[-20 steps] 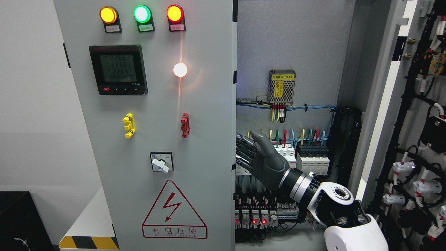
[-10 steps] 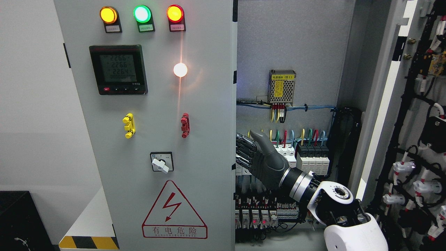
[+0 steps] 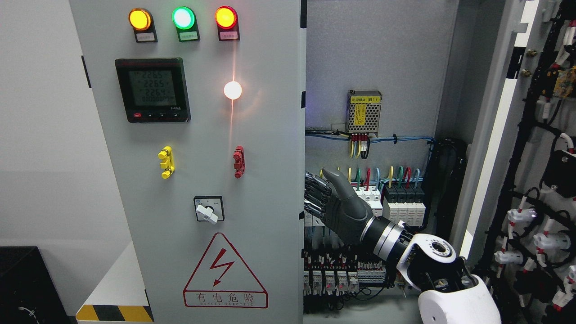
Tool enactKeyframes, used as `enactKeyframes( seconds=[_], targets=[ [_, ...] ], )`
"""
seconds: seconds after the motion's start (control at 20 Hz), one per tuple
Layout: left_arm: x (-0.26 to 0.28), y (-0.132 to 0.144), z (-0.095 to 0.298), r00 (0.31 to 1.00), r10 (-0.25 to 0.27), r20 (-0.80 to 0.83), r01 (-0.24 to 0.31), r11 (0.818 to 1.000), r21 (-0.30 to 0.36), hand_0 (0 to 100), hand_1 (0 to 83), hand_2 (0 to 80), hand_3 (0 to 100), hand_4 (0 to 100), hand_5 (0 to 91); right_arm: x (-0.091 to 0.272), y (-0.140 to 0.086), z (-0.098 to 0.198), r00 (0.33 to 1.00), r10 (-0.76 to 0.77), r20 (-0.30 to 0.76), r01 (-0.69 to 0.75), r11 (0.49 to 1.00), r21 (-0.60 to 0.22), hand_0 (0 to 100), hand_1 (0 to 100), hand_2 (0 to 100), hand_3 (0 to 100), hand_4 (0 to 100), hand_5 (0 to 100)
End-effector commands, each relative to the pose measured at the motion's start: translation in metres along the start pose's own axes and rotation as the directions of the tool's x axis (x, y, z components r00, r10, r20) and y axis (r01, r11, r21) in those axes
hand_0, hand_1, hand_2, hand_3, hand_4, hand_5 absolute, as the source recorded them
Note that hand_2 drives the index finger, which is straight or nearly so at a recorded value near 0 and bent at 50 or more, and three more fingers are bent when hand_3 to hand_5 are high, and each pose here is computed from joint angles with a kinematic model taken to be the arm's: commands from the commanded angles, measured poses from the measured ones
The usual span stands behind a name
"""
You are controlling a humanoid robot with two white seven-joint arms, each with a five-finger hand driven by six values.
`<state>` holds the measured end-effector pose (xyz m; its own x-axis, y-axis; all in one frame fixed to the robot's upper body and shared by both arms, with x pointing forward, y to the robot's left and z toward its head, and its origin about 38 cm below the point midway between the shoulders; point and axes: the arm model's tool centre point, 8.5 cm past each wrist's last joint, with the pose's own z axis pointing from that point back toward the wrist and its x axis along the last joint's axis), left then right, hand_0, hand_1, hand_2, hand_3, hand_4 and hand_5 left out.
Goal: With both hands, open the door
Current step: 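Hold the right hand against the inner panel edge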
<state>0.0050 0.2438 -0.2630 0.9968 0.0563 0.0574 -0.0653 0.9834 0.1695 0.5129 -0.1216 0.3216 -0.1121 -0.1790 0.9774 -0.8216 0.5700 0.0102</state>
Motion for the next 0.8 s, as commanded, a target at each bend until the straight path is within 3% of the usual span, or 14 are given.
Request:
enactKeyframes(
  seconds=[0.0, 0.75],
  targets=[
    [-0.013, -0.005, 0.001, 1.000, 0.000, -0.010, 0.000, 1.000, -0.010, 0, 0.0, 0.0, 0, 0, 0.0, -0.001, 0.004, -0.001, 1.000, 0.002, -0.006, -0.002, 0.999, 0.035, 19, 0, 0, 0, 0, 0],
    [-0.011, -0.025, 0.004, 1.000, 0.004, -0.003, -0.004, 0.999, -0.043, 0, 0.0, 0.0, 0, 0, 0.0, -0.001, 0.007, -0.002, 1.000, 0.002, -0.005, -0.001, 0.997, 0.078, 19, 0, 0, 0, 0, 0]
  ],
)
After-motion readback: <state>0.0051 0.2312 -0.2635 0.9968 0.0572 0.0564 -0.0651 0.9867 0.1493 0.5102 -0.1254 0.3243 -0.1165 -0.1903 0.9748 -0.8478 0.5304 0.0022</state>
